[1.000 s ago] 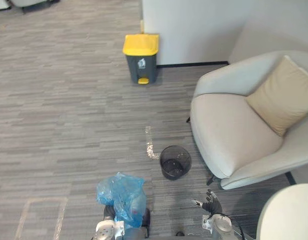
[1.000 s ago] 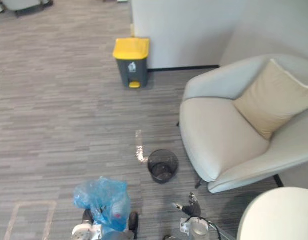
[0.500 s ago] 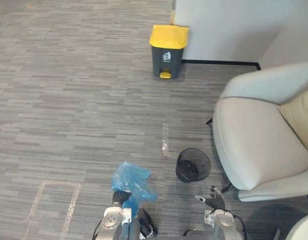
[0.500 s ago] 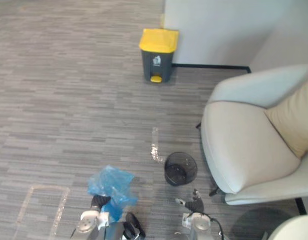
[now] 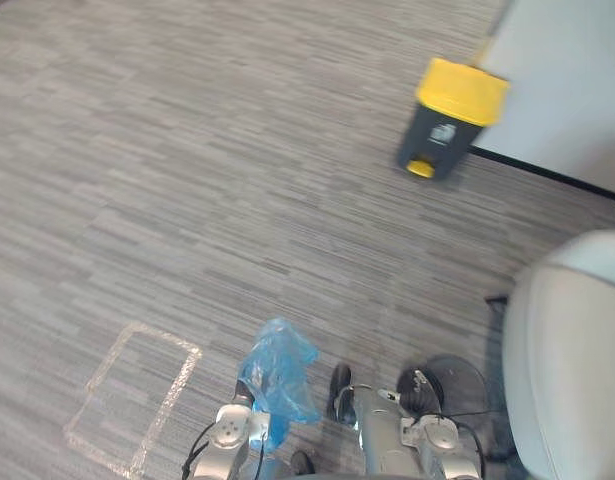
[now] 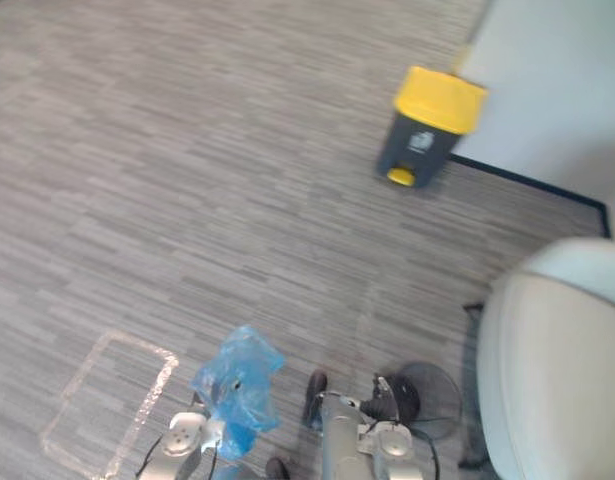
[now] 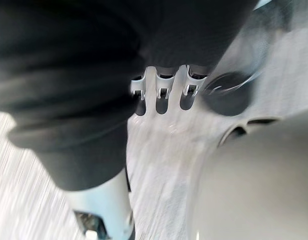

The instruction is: Gather rubbish on tea table into small bin, then transfer packed bag to large trash can.

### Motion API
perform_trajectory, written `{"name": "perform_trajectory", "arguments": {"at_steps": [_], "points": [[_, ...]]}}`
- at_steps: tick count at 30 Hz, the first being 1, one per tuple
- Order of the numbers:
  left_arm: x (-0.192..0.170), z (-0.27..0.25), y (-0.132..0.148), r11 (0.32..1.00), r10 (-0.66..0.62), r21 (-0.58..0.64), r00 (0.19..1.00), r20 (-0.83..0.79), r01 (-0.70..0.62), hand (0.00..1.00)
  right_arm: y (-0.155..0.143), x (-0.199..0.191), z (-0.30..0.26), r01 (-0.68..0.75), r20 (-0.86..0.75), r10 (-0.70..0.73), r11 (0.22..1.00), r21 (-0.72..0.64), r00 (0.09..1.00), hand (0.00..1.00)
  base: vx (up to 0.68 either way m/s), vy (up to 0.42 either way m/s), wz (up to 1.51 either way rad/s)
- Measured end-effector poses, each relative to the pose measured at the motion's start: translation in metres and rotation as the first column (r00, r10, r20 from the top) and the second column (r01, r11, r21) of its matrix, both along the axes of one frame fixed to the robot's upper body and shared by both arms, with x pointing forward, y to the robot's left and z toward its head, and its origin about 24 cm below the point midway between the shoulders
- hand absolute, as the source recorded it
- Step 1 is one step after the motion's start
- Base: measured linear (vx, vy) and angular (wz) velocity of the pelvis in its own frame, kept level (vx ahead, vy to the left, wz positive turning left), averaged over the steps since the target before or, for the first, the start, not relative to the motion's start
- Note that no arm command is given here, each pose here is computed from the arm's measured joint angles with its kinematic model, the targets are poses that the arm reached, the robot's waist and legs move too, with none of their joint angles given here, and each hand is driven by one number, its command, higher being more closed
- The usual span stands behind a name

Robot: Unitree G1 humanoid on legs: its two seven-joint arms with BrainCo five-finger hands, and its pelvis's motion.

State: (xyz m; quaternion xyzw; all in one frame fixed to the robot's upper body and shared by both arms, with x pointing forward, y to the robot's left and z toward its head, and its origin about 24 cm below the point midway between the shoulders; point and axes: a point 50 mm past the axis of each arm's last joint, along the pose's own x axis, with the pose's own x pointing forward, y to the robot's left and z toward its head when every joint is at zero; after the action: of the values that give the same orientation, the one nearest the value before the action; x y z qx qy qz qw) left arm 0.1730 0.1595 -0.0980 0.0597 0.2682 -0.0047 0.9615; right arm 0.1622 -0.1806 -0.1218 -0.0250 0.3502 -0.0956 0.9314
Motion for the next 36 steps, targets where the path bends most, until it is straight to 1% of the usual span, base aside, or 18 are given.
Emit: {"name": "perform_trajectory", "arguments": {"at_steps": [3,4,7,9,12,13,14,16,19,23,26,30,32,34,35,36], "points": [[-0.011,-0.006,-0.001,0.999,0.038,-0.018,0.999,-0.036,-0.039,1.00,-0.008,0.012,0.008,-0.014,0.045,0.016,1.000,-0.026,0.999,0.00,0.81,-0.006,0.03],[-0.013,-0.006,0.004,0.997,0.070,-0.021,0.997,-0.035,-0.071,1.00,-0.005,0.009,0.006,-0.021,0.034,0.022,1.000,-0.017,0.999,0.00,0.75,0.058,-0.20],[-0.012,-0.003,0.007,0.996,0.086,-0.024,0.996,-0.022,-0.086,1.00,0.002,0.007,0.004,-0.013,0.027,0.013,1.000,0.003,1.000,0.00,0.78,0.089,-0.52],[-0.009,0.000,0.007,0.995,0.098,-0.032,0.995,-0.002,-0.098,1.00,0.003,0.016,0.009,-0.008,0.056,0.007,1.000,0.005,0.998,0.00,0.68,0.203,-0.99],[-0.005,0.001,0.004,0.993,0.106,-0.048,0.994,0.007,-0.106,1.00,0.000,0.025,0.013,0.027,0.079,-0.028,1.000,0.010,0.996,0.00,0.60,0.336,-0.95],[-0.009,-0.001,-0.002,0.991,0.112,-0.066,0.994,-0.006,-0.112,1.00,-0.006,0.020,0.010,0.041,0.062,-0.041,0.999,-0.002,0.997,0.00,0.59,0.443,-1.08],[-0.009,-0.003,-0.004,0.992,0.110,-0.069,0.994,-0.015,-0.110,1.00,-0.005,0.019,0.008,0.046,0.048,-0.046,0.999,0.001,0.998,0.00,0.56,0.427,-0.76],[-0.004,-0.002,0.003,0.990,0.130,-0.055,0.992,-0.003,-0.130,1.00,0.010,0.021,0.007,0.016,0.044,-0.018,0.999,0.032,0.999,0.00,0.53,0.374,-0.53],[-0.012,-0.007,0.007,0.990,0.133,-0.039,0.990,-0.036,-0.135,1.00,0.018,0.021,0.006,-0.005,0.046,0.002,0.999,0.045,0.999,0.00,0.43,0.261,-1.11],[-0.013,-0.008,0.015,0.991,0.129,-0.011,0.991,-0.046,-0.130,1.00,0.025,0.020,0.006,-0.041,0.041,0.039,0.998,0.046,0.998,0.00,0.29,0.161,-1.00],[-0.014,-0.009,0.018,0.992,0.129,-0.004,0.990,-0.056,-0.129,1.00,0.024,0.017,0.004,-0.082,0.026,0.082,0.996,0.016,0.996,0.00,0.35,0.051,-0.86],[-0.010,-0.011,0.018,0.992,0.129,-0.007,0.989,-0.065,-0.130,1.00,0.023,0.018,0.004,-0.100,0.020,0.100,0.995,-0.001,0.995,0.00,0.32,-0.072,-0.25],[-0.015,-0.013,0.016,0.993,0.118,-0.007,0.990,-0.077,-0.119,1.00,0.020,0.002,-0.003,-0.102,-0.022,0.102,0.995,-0.010,0.995,0.00,0.48,-0.196,0.02],[-0.020,-0.018,0.009,0.992,0.122,-0.026,0.986,-0.110,-0.126,1.00,0.010,0.007,0.000,-0.109,-0.011,0.108,0.993,-0.040,0.994,0.00,0.49,-0.222,-0.11],[-0.021,-0.019,0.002,0.992,0.113,-0.046,0.987,-0.112,-0.119,1.00,0.006,0.005,-0.001,-0.105,-0.020,0.104,0.993,-0.048,0.994,0.00,0.43,-0.210,-0.23],[-0.020,-0.018,0.001,0.991,0.115,-0.051,0.987,-0.111,-0.121,1.00,0.004,0.004,-0.001,-0.107,-0.025,0.105,0.993,-0.054,0.994,0.00,0.44,-0.232,-0.26]]}}
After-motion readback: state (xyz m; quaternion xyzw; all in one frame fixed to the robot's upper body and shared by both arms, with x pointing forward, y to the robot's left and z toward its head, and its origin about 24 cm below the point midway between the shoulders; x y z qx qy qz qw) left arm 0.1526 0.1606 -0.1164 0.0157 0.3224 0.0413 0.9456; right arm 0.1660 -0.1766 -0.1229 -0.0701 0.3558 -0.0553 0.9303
